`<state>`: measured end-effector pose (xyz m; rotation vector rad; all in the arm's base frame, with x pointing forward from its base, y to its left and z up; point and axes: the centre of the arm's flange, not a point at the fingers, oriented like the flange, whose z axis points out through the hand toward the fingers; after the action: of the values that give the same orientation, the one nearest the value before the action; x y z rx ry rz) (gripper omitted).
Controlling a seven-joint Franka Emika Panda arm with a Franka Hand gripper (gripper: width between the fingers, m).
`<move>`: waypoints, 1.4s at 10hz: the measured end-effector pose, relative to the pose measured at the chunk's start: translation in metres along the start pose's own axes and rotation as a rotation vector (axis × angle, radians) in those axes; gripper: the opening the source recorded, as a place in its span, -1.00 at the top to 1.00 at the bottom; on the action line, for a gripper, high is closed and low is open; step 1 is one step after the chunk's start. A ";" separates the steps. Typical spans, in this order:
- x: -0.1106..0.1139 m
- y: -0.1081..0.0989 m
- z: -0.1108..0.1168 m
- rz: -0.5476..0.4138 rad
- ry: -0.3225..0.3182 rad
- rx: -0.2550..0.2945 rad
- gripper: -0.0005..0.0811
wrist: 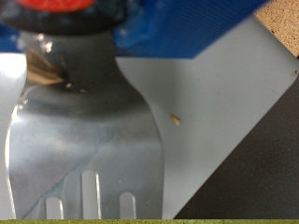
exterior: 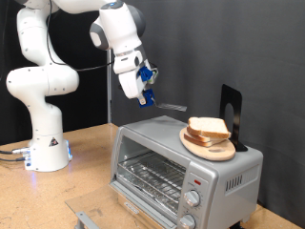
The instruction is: Make a piece of toast with the oven
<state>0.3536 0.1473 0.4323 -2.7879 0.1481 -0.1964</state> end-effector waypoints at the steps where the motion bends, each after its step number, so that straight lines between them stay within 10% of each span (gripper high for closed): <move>1: 0.000 0.005 -0.002 0.022 -0.019 0.006 -0.19; 6: 0.022 0.052 -0.039 0.229 0.047 0.058 -0.19; 14: 0.047 0.092 -0.046 0.272 0.087 0.017 -0.19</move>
<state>0.3857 0.0398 0.4490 -2.7067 0.5397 -0.2491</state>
